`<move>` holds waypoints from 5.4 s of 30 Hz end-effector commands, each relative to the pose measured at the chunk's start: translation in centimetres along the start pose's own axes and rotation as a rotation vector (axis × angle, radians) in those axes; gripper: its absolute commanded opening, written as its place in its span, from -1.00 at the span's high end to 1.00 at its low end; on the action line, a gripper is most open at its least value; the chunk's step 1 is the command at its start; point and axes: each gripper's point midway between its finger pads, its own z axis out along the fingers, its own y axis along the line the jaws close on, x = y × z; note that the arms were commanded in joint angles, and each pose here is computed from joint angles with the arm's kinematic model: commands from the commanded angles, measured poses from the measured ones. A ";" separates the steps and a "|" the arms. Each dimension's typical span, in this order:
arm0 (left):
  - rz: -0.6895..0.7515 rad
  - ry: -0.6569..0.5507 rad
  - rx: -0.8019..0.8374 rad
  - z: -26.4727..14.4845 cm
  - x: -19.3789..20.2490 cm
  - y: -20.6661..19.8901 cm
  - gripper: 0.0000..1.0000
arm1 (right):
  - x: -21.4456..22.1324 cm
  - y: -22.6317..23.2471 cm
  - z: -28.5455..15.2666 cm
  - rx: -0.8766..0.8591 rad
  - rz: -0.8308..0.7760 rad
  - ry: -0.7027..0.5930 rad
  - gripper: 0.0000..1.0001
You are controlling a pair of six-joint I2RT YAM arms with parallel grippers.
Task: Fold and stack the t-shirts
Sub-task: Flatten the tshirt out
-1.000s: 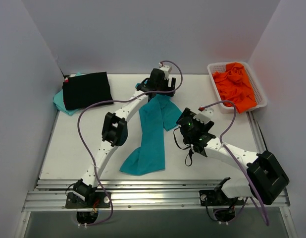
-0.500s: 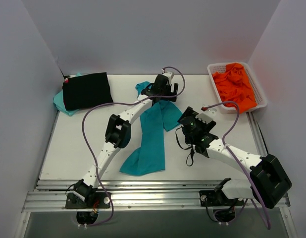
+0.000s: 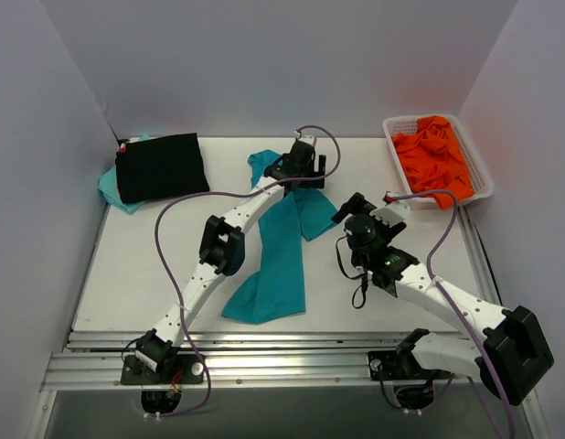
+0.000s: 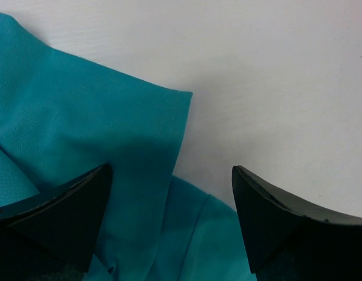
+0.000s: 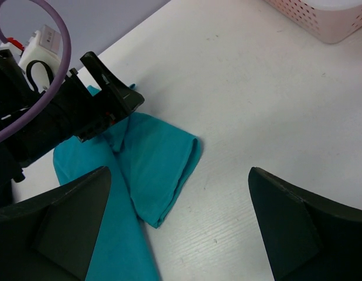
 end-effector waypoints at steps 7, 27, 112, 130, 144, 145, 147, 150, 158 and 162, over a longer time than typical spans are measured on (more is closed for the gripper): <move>0.018 -0.007 -0.033 -0.2 -1.4 2.7 -0.85 | -0.6 0.6 -1.9 -0.102 0.091 0.044 -0.99; -0.017 0.043 -0.045 0.1 -0.7 5.2 0.94 | 1.0 1.2 -1.4 -0.128 0.087 0.080 -0.99; -0.754 -0.538 -0.028 -21.7 -5.0 32.6 0.95 | 23.1 3.1 -5.3 -0.225 -0.208 0.442 1.00; -0.765 -0.554 0.039 -22.4 -6.2 31.5 0.95 | -0.9 10.5 -3.7 -0.159 -0.201 0.019 1.00; -0.789 -0.543 0.080 -21.2 -5.2 32.0 0.95 | 9.0 7.9 -11.9 -0.097 -0.444 0.109 -1.00; -0.790 -0.541 0.086 -21.0 -5.1 31.9 0.95 | 8.2 7.8 -12.1 -0.095 -0.422 0.098 -1.00; -0.785 -0.534 0.090 -20.7 -5.0 31.7 0.95 | 7.1 7.6 -12.0 -0.087 -0.404 0.064 -1.00; -0.774 -0.538 0.095 -20.8 -5.1 31.6 0.95 | 6.2 8.2 -12.0 -0.098 -0.385 0.032 -1.00; -0.718 -0.535 0.119 -20.7 -5.7 29.8 0.95 | 9.4 8.8 -7.1 -0.120 -0.321 0.115 -0.79; -0.698 -0.524 0.139 -20.3 -5.7 28.9 0.95 | 10.9 7.7 -3.2 -0.114 -0.308 0.161 -0.64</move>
